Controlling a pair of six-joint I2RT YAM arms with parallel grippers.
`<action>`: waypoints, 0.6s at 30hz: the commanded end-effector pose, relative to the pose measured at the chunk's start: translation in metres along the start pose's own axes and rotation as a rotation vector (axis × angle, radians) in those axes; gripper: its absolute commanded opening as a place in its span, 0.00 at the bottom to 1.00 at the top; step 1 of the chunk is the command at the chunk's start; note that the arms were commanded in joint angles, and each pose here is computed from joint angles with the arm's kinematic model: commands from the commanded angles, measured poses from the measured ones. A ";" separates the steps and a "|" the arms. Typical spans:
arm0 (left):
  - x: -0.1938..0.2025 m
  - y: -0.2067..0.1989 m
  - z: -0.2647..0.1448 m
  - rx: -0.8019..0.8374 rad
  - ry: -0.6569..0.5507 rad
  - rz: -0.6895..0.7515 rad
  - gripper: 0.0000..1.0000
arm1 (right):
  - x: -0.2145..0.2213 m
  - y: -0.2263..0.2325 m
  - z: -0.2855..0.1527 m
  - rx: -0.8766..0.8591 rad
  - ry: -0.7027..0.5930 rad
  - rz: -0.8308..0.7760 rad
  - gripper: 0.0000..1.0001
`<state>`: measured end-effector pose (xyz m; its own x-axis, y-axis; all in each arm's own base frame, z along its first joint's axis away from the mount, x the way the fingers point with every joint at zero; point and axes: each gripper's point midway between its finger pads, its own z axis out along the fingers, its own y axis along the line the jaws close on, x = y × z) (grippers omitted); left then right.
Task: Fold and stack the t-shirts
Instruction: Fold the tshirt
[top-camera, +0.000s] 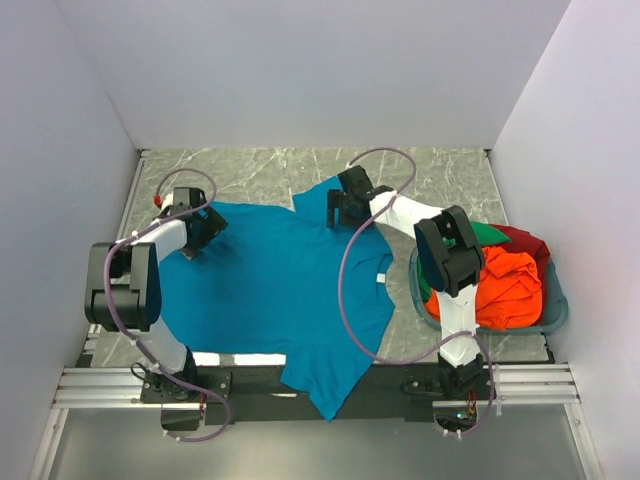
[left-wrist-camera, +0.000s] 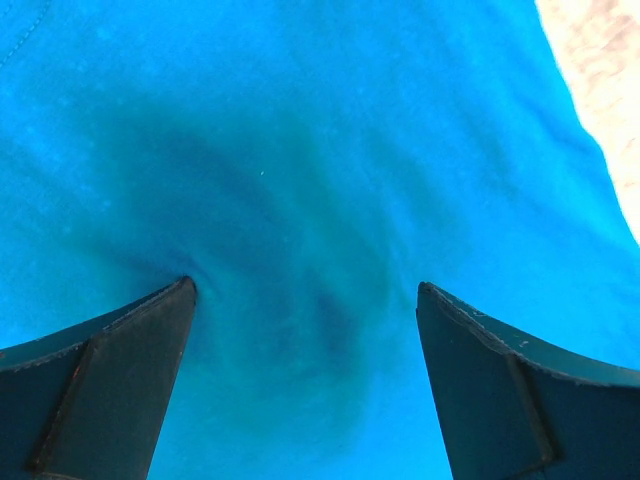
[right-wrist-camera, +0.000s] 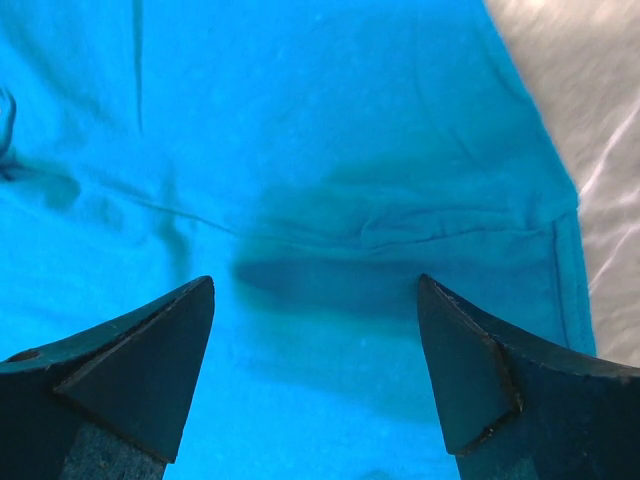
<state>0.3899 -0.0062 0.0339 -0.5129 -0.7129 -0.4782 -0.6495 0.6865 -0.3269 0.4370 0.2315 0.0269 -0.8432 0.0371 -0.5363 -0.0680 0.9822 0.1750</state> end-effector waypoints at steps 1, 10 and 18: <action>0.010 -0.005 0.011 0.016 0.058 0.003 0.99 | -0.004 -0.017 0.013 0.036 0.035 0.014 0.89; 0.000 -0.026 0.034 0.024 0.092 0.029 0.99 | -0.031 -0.030 0.025 0.027 0.037 0.058 0.88; -0.014 -0.040 0.045 0.018 0.079 0.036 0.99 | -0.073 -0.032 0.030 0.015 -0.012 0.069 0.88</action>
<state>0.4555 -0.0155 0.0378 -0.5266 -0.7079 -0.4707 -0.6091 0.7005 -0.3720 0.5061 0.2092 0.0308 -0.8398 0.1089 -0.5318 -0.0035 0.9786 0.2059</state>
